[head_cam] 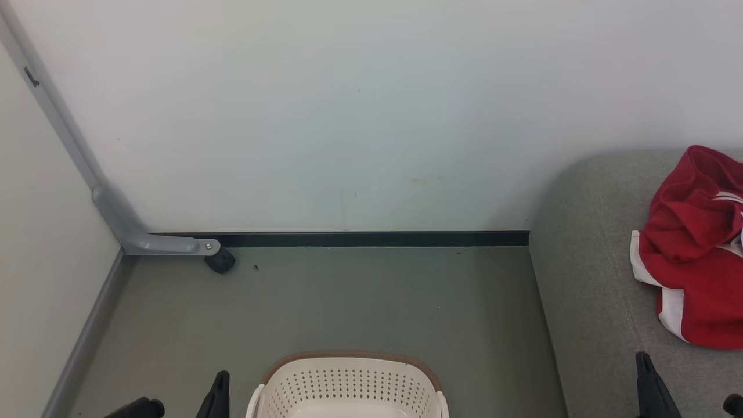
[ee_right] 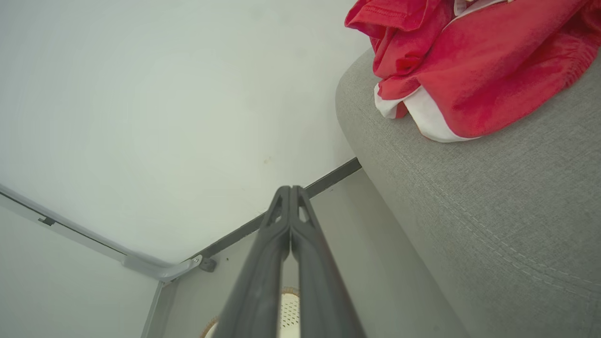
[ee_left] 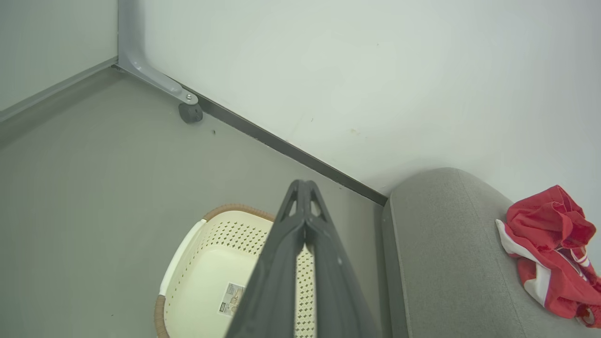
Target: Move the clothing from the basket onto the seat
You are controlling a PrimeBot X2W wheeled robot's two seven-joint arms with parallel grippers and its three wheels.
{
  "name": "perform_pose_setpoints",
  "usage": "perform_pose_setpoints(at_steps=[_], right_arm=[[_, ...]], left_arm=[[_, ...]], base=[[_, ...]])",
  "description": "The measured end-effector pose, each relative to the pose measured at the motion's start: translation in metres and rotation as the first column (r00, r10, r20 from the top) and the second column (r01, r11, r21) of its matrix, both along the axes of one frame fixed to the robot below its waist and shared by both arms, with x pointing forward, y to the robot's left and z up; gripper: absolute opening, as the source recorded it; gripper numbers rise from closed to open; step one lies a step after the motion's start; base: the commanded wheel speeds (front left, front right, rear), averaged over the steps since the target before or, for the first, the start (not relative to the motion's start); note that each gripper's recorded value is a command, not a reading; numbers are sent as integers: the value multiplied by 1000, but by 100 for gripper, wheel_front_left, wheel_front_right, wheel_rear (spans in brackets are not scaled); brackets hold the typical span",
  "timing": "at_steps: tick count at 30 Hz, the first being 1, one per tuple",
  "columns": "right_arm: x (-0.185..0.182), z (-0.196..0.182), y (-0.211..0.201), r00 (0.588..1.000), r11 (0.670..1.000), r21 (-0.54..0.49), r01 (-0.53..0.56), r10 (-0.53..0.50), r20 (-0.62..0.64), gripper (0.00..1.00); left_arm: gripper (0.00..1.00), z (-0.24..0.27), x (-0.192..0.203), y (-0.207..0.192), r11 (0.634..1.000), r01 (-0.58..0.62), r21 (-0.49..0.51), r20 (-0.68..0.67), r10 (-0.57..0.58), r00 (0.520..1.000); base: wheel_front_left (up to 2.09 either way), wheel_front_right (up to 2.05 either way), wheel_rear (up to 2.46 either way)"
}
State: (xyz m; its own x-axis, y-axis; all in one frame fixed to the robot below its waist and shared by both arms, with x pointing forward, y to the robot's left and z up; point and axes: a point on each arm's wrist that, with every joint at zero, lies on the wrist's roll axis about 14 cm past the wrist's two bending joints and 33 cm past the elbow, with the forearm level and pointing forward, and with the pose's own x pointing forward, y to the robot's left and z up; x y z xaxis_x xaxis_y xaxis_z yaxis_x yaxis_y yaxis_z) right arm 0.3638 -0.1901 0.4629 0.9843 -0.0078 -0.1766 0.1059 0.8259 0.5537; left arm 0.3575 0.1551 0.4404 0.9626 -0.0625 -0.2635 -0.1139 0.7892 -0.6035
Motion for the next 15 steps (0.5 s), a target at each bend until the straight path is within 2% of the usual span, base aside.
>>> perform_pose_setpoints(at_steps=[15], right_arm=[[4, 0, -4, 999, 977, 208, 41, -39, -14, 0]], left_arm=[[0, 3, 3, 6, 979, -55, -196, -17, 53, 998]], base=[[0, 0, 0]])
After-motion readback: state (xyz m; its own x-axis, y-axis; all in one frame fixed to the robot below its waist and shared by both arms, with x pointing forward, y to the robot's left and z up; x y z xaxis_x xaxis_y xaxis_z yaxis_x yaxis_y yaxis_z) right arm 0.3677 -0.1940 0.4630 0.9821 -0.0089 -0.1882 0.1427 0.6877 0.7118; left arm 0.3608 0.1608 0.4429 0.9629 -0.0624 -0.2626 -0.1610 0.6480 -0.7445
